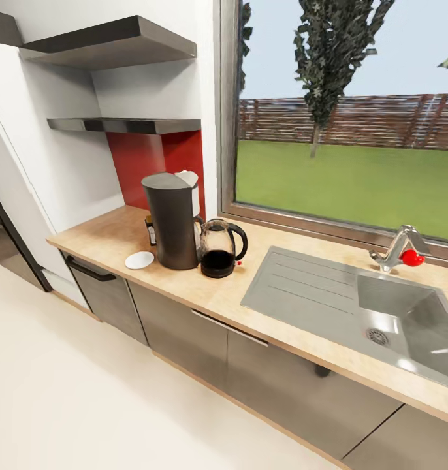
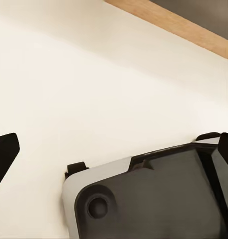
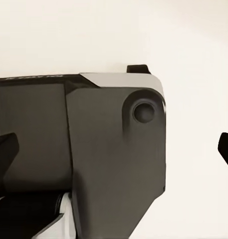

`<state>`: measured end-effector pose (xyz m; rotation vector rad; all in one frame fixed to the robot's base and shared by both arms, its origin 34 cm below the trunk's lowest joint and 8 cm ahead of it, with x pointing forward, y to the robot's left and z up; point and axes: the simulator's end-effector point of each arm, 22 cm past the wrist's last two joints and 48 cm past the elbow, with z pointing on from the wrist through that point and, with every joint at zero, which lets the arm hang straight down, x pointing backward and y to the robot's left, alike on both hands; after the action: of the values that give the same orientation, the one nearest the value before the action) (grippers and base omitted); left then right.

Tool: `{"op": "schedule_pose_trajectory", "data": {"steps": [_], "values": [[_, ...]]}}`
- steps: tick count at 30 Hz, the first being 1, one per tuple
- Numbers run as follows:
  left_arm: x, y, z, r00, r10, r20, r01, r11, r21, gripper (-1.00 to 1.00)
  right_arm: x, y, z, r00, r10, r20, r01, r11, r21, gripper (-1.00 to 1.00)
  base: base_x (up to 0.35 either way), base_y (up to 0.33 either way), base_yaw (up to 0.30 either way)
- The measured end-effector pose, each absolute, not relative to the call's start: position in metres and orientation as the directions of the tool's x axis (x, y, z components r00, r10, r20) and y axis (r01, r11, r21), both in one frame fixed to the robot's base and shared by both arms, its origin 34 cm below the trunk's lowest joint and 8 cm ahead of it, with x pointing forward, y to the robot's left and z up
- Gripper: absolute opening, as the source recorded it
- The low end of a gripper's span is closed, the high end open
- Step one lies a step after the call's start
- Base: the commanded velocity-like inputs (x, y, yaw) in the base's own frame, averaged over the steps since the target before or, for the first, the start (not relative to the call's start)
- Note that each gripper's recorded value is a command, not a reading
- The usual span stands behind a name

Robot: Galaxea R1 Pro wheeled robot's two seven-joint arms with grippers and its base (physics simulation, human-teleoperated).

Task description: Set up a coffee station on the kitchen countertop: keep the coffee maker on the countertop, move the bottle of coffee from the kitchen shelf to the counter next to the coffee maker, place a paper coffee filter on top of the coffee maker, put the saucer next to the coffee maker with the coffee cup on the saucer, and place the electric kettle next to the coffee maker.

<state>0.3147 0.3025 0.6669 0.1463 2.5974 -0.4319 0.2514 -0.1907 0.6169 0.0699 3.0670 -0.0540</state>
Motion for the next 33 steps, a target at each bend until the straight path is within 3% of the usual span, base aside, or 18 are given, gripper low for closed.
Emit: {"op": "schedule_pose_trajectory", "data": {"steps": [21,33], "values": [[0.313,0.305,0.667,-0.871,0.033,-0.49,0.188,0.944,-0.271,1.0,0.25,-0.201,0.616,-0.997,0.042,-0.067,0.045,0.998,-0.044,1.0,0.0,0.0,-0.273],[0.317,0.323,0.662,-0.871,0.037,-0.49,0.149,0.97,-0.193,1.0,0.252,-0.208,0.614,-0.996,0.033,-0.077,0.03,0.999,0.037,1.0,0.0,0.0,-0.297]]}}
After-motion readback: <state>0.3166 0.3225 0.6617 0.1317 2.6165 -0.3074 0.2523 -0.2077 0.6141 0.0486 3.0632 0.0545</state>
